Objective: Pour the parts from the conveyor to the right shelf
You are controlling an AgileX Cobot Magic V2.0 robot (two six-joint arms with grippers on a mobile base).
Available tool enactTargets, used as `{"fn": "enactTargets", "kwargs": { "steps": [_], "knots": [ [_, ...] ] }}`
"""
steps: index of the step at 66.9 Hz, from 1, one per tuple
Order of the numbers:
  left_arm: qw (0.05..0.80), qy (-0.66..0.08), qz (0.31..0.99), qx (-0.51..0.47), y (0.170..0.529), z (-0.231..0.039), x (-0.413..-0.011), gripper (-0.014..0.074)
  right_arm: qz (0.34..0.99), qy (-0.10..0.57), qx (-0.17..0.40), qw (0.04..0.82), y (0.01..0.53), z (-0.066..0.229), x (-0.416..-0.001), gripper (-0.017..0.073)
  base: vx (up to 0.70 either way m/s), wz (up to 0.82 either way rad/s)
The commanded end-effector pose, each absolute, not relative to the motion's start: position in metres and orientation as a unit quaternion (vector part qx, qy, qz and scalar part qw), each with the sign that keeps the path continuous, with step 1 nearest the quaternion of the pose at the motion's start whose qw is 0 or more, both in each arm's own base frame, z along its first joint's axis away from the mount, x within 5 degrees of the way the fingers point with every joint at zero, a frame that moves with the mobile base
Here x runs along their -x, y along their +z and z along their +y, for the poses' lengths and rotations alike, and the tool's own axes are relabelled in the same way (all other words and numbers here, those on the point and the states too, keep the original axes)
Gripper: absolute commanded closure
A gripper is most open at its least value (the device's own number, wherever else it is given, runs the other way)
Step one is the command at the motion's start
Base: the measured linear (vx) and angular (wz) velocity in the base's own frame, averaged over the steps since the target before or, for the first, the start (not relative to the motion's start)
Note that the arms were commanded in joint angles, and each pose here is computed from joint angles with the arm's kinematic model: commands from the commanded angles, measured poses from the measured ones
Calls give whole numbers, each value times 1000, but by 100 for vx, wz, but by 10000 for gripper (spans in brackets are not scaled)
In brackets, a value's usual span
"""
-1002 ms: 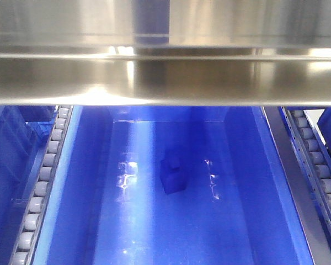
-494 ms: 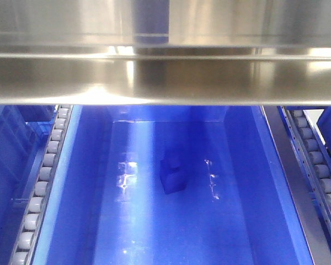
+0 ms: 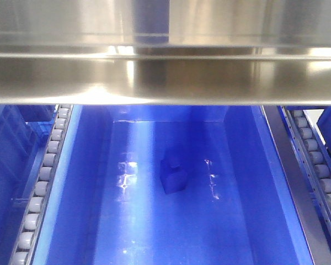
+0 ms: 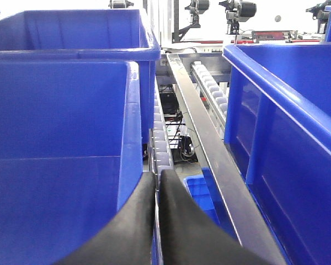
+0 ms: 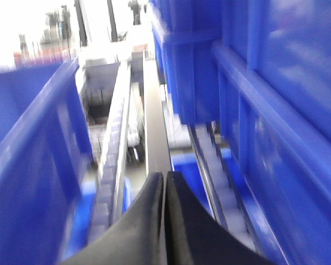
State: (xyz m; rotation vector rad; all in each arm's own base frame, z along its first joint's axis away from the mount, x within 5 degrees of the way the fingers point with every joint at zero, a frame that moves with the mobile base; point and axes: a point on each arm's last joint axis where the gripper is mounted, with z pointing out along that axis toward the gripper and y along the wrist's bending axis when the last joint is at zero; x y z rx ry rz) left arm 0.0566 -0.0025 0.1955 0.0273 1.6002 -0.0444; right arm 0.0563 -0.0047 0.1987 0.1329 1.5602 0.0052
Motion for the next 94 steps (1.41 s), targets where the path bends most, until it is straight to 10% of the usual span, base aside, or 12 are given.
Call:
{"fn": "enactTargets", "kwargs": {
  "steps": [1, 94],
  "knots": [
    [735, -29, 678, -9, 210, -3, -55, 600, 670, -9, -45, 741, 204, -4, -56, 568, 0, 0],
    [735, -29, 678, -9, 210, -3, -55, 600, 667, -47, -12, 743, 205, -4, -55, 568, 0, 0]
  ]
}}
